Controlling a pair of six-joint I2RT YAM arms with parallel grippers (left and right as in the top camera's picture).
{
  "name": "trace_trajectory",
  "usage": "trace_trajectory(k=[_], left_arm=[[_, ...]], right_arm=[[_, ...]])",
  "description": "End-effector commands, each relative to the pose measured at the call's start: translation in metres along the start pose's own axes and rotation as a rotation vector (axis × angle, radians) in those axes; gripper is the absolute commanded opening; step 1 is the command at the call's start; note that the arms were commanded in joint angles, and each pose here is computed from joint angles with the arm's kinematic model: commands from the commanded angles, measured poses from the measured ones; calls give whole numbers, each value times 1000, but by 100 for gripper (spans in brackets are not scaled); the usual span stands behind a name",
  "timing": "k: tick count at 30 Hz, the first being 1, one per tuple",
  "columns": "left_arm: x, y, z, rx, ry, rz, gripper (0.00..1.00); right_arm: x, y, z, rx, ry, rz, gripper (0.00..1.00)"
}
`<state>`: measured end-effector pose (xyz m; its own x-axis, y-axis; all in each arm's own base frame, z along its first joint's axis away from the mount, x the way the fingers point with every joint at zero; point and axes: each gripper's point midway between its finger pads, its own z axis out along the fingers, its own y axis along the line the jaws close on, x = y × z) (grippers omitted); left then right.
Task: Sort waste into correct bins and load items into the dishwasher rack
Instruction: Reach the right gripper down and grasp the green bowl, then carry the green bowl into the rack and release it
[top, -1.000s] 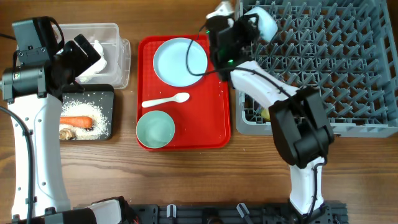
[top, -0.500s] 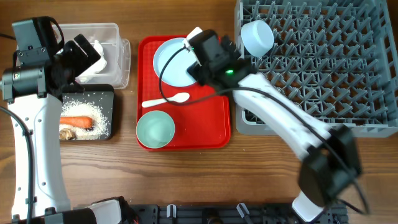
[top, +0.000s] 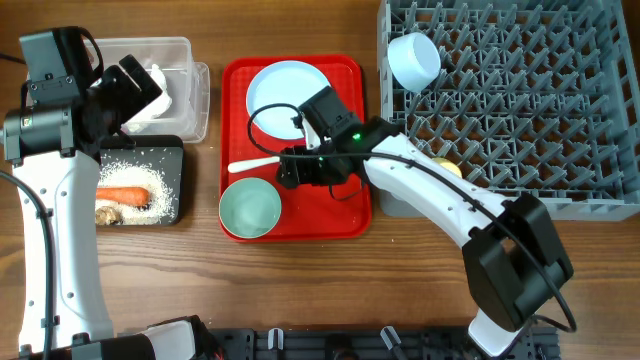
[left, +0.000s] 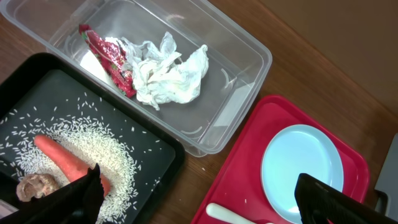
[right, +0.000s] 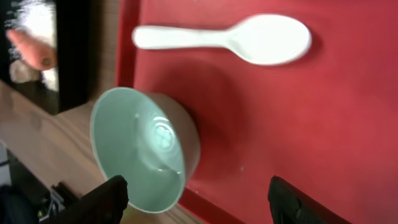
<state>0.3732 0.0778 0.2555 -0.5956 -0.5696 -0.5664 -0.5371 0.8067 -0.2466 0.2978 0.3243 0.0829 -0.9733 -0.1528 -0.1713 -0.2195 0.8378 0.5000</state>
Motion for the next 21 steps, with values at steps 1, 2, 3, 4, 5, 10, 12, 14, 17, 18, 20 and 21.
trace_trajectory(k=[1, 2, 3, 4, 5, 10, 12, 14, 17, 18, 20, 21], left_arm=[[-6, 1, -2, -4, -17, -9, 100], [-6, 1, -2, -4, -17, -9, 100], [-6, 1, -2, -4, -17, -9, 100], [-6, 1, -2, -4, -17, -9, 100], [-6, 1, -2, -4, -17, -9, 100], [-6, 1, -2, -4, -17, -9, 100], [-6, 1, -2, -4, -17, -9, 100], [-6, 0, -2, -4, -17, -9, 100], [-6, 1, -2, -4, -17, -9, 100], [-6, 1, -2, -4, -17, -9, 100], [-6, 1, -2, -4, -17, -9, 100], [-6, 1, -2, -5, -17, -9, 100]], right_arm=[[11, -17, 18, 39, 1, 95, 71], [14, -20, 22, 36, -3, 114, 69], [16, -23, 26, 33, -6, 122, 68], [15, -22, 26, 30, -10, 131, 68], [14, -21, 28, 25, -15, 133, 66], [28, 1, 54, -7, 13, 89, 54], [28, 1, 55, -9, 12, 86, 36], [31, 5, 60, -11, 17, 75, 33], [33, 8, 62, -15, 21, 65, 14], [33, 8, 62, -15, 21, 66, 13], [35, 10, 65, -16, 23, 62, 10], [38, 12, 68, -18, 29, 65, 8]])
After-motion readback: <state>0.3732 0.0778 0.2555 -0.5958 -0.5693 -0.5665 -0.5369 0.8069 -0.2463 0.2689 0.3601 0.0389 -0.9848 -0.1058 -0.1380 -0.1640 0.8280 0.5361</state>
